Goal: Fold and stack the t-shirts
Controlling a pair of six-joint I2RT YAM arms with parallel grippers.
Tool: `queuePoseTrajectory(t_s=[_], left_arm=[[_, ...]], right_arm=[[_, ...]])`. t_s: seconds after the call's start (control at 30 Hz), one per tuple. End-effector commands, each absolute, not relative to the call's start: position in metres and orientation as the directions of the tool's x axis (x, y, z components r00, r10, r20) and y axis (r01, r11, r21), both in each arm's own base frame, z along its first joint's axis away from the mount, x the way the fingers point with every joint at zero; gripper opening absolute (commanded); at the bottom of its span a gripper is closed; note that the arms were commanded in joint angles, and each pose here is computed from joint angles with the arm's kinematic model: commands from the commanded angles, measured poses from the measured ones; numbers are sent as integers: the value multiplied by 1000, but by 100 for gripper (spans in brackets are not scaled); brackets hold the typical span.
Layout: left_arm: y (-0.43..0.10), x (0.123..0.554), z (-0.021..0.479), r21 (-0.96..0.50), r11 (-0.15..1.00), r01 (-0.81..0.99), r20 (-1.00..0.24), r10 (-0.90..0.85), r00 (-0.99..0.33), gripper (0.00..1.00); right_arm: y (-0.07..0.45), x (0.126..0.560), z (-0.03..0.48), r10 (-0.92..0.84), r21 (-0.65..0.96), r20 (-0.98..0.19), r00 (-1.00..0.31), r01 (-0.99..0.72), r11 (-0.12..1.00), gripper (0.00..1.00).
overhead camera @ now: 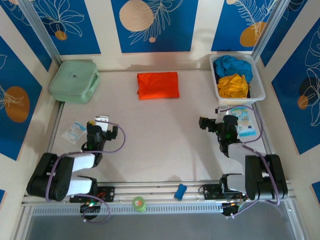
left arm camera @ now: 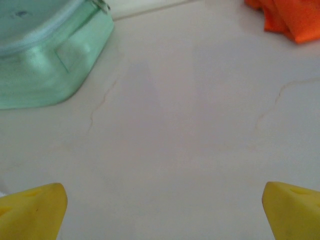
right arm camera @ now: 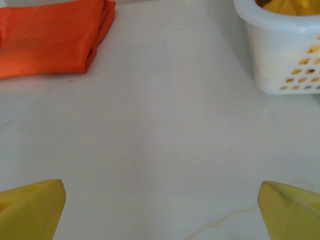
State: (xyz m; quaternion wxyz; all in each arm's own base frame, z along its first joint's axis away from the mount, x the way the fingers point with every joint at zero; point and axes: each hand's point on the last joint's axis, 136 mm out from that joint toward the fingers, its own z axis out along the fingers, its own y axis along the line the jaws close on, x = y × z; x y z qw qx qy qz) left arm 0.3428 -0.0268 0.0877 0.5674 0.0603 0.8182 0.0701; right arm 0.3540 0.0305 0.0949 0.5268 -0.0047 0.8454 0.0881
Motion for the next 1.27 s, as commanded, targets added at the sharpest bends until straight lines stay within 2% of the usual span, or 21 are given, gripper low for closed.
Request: queuePoseTrajectory(t_s=[0.0, 0.13, 0.2, 0.27, 0.37, 0.4, 1.23], left_arm=[[-27, 366, 122, 155, 988, -3, -972, 152, -181, 99], [-36, 372, 107, 175, 984, 46, -972, 180, -150, 99], [-33, 375, 104, 154, 987, 38, -968, 159, -195, 99], [-37, 385, 98, 161, 985, 69, -955, 173, -243, 99], [-31, 397, 91, 58, 991, 120, -940, 95, -327, 99], [-28, 397, 90, 38, 992, 121, -940, 76, -332, 99], [-29, 397, 91, 41, 991, 126, -942, 80, -325, 99]], right_arm=[[40, 374, 128, 33, 85, -961, -275, -180, 980, 99], [48, 377, 105, 10, 79, -959, -284, -233, 969, 99], [50, 379, 104, 7, 71, -966, -260, -238, 969, 99], [49, 386, 99, 6, 91, -943, -334, -240, 967, 99], [34, 393, 94, 94, 186, -912, -399, -201, 962, 99], [35, 395, 96, 86, 173, -917, -389, -195, 966, 99], [35, 395, 95, 80, 164, -916, -393, -187, 969, 99]])
